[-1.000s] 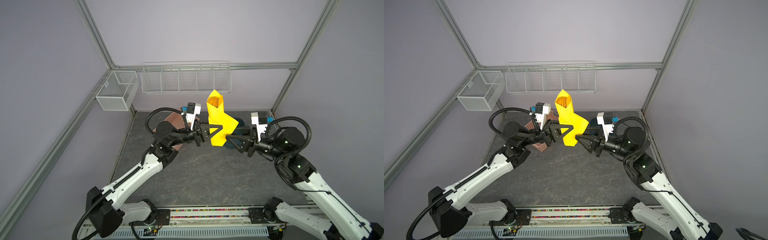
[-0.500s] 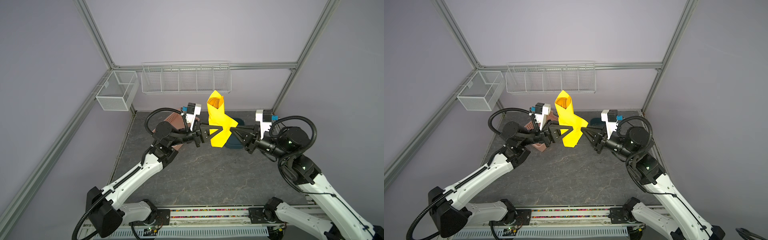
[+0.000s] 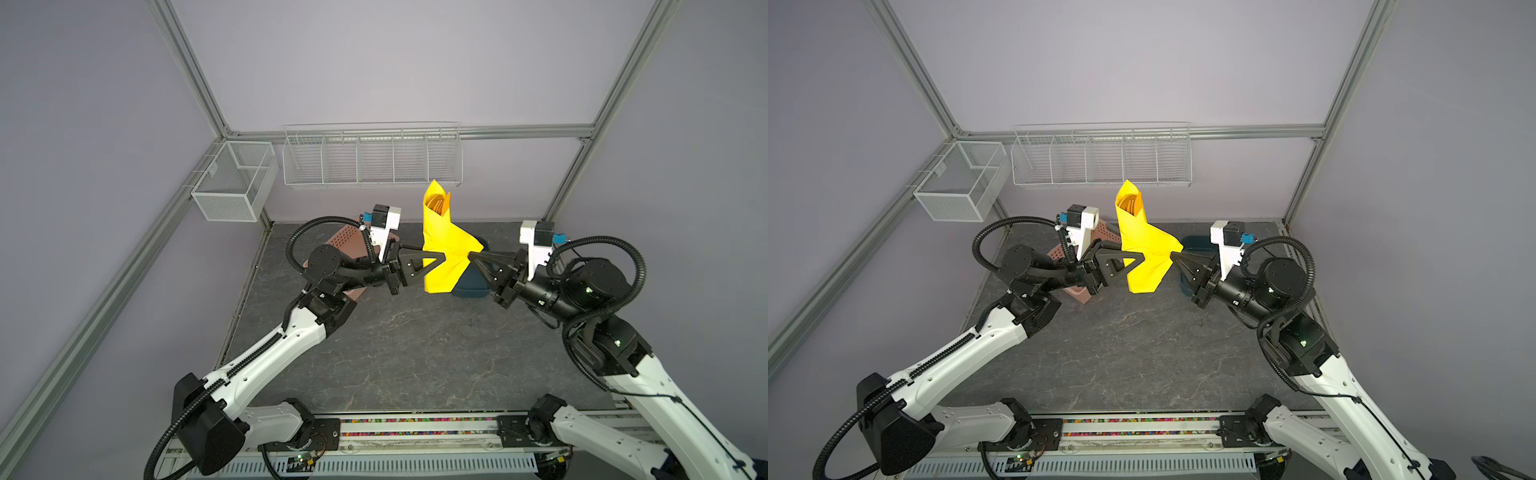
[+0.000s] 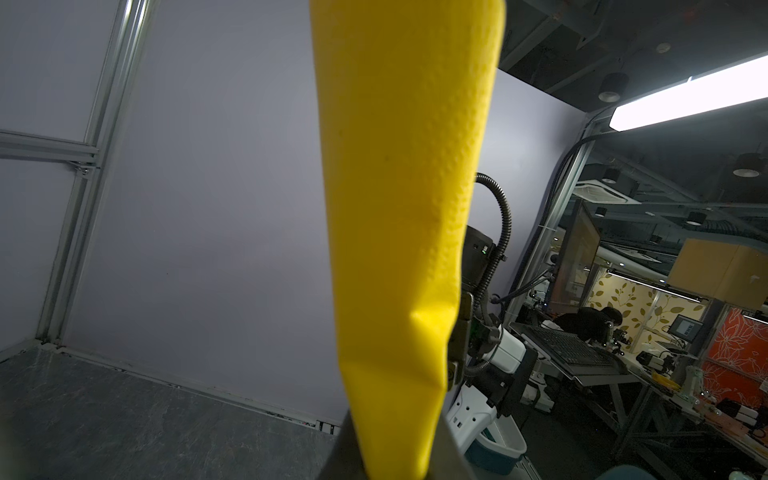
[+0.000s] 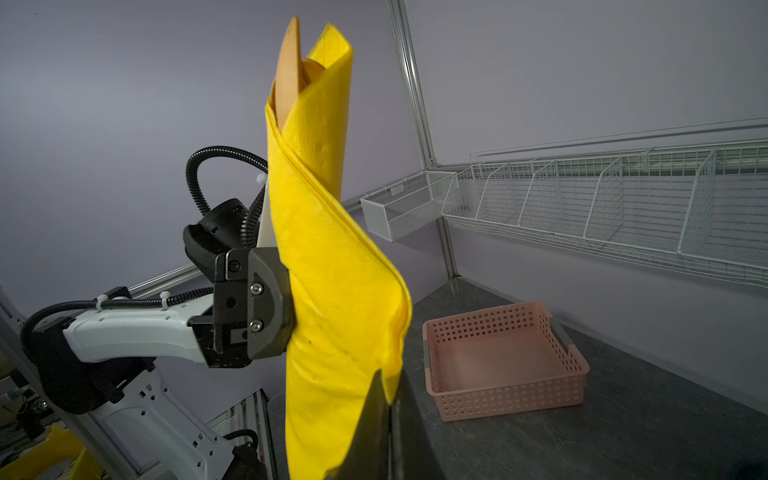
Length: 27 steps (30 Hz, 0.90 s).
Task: Place the utensils on the paper napkin and roll it up
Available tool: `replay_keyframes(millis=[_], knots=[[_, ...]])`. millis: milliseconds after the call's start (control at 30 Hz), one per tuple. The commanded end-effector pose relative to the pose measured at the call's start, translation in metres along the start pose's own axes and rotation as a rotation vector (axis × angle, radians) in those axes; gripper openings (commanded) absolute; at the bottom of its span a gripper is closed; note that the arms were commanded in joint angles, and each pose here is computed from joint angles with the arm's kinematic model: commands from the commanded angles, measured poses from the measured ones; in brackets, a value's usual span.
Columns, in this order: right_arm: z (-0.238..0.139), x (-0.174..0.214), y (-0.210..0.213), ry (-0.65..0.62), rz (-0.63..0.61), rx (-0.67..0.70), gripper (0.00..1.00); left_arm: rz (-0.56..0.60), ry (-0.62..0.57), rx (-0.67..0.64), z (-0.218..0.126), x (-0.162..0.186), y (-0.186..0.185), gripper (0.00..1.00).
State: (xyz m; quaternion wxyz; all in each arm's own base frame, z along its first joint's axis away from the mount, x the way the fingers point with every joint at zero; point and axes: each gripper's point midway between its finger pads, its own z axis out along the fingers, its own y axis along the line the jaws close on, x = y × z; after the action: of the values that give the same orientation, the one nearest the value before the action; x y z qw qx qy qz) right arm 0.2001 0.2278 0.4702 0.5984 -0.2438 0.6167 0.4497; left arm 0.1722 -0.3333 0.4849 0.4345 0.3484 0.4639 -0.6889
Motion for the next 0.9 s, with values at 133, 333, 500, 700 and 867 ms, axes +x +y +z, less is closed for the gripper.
replay_keyframes(millis=[133, 333, 500, 700, 867], knots=[[-0.003, -0.007, 0.008, -0.014, -0.027, -0.032, 0.16, 0.032, -0.022, 0.042, 0.001, -0.009, -0.012, 0.12], [-0.009, -0.002, 0.009, -0.007, -0.024, -0.027, 0.44, 0.040, -0.038, 0.021, 0.001, -0.013, -0.009, 0.12], [-0.020, -0.001, 0.010, -0.011, -0.040, -0.008, 0.50, 0.061, -0.053, -0.057, -0.002, -0.015, 0.000, 0.11], [-0.033, -0.003, 0.018, 0.023, -0.060, -0.013, 0.52, 0.095, -0.049, -0.261, -0.014, -0.015, 0.026, 0.10], [-0.031, 0.000, 0.045, 0.070, -0.056, -0.168, 0.52, 0.100, -0.044, -0.273, -0.015, -0.014, 0.027, 0.10]])
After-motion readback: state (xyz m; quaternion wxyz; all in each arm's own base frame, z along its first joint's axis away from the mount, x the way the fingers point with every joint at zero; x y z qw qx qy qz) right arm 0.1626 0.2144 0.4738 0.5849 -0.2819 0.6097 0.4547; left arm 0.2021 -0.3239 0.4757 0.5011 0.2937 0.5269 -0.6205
